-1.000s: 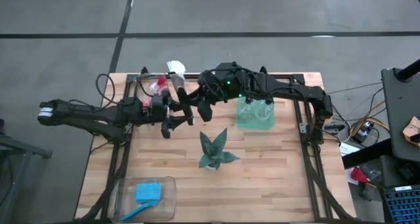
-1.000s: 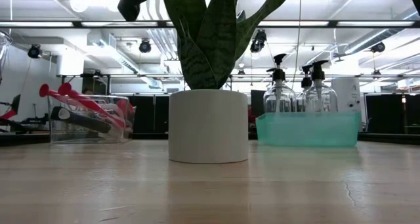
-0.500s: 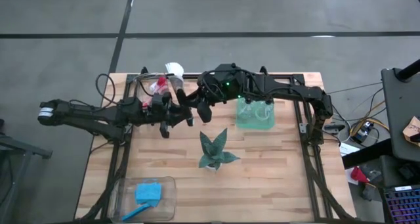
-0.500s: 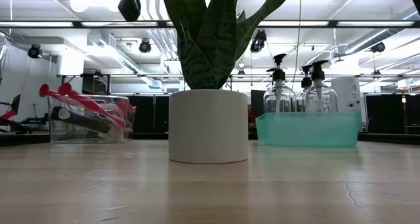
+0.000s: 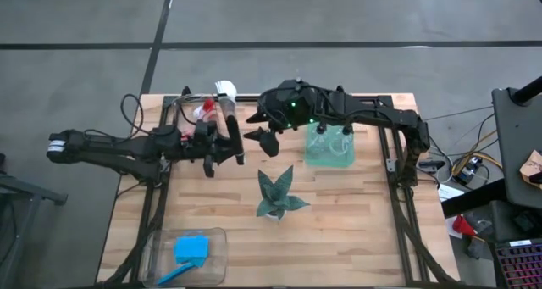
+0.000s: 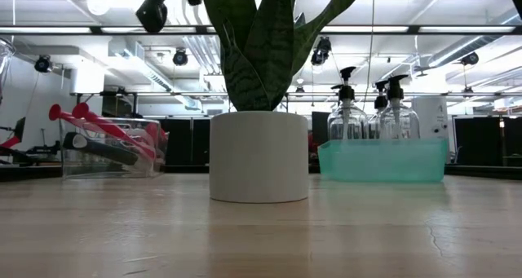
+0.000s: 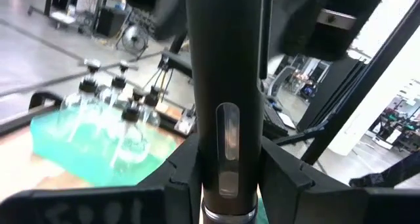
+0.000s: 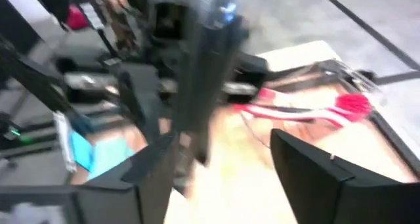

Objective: Pick & Place Kitchen Sink Supplies
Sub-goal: Put the black dish brush into the top transparent bin

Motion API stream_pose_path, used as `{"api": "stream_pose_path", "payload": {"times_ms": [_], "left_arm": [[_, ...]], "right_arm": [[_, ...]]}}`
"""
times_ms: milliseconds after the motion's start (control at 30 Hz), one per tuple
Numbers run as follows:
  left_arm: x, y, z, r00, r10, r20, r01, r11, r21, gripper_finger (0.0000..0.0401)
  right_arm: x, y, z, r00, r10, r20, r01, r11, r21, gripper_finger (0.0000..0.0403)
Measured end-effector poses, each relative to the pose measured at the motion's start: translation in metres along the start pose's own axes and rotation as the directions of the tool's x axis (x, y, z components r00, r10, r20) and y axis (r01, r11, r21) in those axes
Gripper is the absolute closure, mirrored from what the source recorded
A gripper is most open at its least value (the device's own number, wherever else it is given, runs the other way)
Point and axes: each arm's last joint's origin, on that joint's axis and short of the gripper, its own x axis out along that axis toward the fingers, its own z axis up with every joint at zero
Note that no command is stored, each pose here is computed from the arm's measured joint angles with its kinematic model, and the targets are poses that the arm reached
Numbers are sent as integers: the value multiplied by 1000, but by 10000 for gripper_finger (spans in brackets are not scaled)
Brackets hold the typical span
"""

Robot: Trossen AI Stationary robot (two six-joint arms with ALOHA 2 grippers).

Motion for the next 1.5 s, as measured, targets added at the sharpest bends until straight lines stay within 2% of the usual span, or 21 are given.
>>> {"api": "stream_pose_path", "payload": {"times_ms": [167, 267, 333, 433, 533, 600, 667, 800, 900, 967, 1033, 1100, 1167, 1233, 1300, 1367, 1500], "left_arm": [[-19, 4, -1, 995, 75, -73, -78, 996, -49, 287], [-33, 9, -1, 975, 190, -115, -196, 980, -44, 285], [-44, 13, -1, 943, 302, -143, -312, 949, -53, 286], [-61, 19, 1, 854, 491, -173, -502, 865, -24, 290], [-73, 25, 0, 729, 667, -153, -670, 741, 38, 289], [-76, 29, 0, 655, 746, -119, -742, 665, 85, 286], [-76, 31, -2, 618, 776, -125, -765, 631, 128, 285], [-70, 32, -6, 580, 773, -255, -765, 625, 156, 289], [-69, 36, -9, 480, 775, -410, -797, 581, 164, 290], [-71, 39, -9, 387, 801, -457, -825, 522, 217, 288], [-70, 43, -8, 301, 833, -465, -841, 461, 281, 286], [-67, 46, -7, 239, 858, -455, -842, 416, 343, 285], [-61, 48, -4, 225, 881, -417, -825, 399, 399, 285], [-57, 50, -2, 197, 913, -357, -819, 353, 451, 285], [-52, 52, -2, 170, 924, -342, -803, 331, 496, 285], [-50, 57, -4, 127, 923, -362, -811, 307, 499, 285], [-48, 72, -8, 31, 889, -457, -882, 239, 406, 285]], "right_arm": [[-3, -6, -8, 994, -36, -106, 30, 998, -64, 122], [-2, -6, -14, 988, -40, -151, 28, 996, -81, 107], [-1, -5, -18, 984, -40, -173, 26, 996, -82, 100], [2, -2, -25, 978, -37, -204, 19, 996, -88, 93], [7, 5, -32, 973, -22, -229, -1, 995, -97, 92], [10, 10, -39, 968, -10, -250, -16, 995, -103, 95], [15, 15, -46, 962, -4, -273, -27, 994, -109, 99], [21, 23, -62, 944, 7, -331, -47, 992, -114, 108], [25, 28, -73, 932, 13, -363, -58, 992, -113, 114], [28, 30, -78, 926, 14, -377, -61, 992, -113, 118], [30, 32, -83, 923, 16, -384, -61, 993, -104, 121], [31, 35, -86, 922, 21, -388, -64, 993, -99, 124], [32, 38, -89, 918, 26, -397, -71, 993, -99, 127], [33, 41, -91, 915, 33, -402, -78, 992, -96, 129], [33, 45, -92, 915, 39, -402, -84, 992, -94, 132], [33, 48, -93, 913, 43, -405, -90, 991, -97, 135], [32, 55, -96, 910, 55, -411, -101, 991, -91, 140]]}}
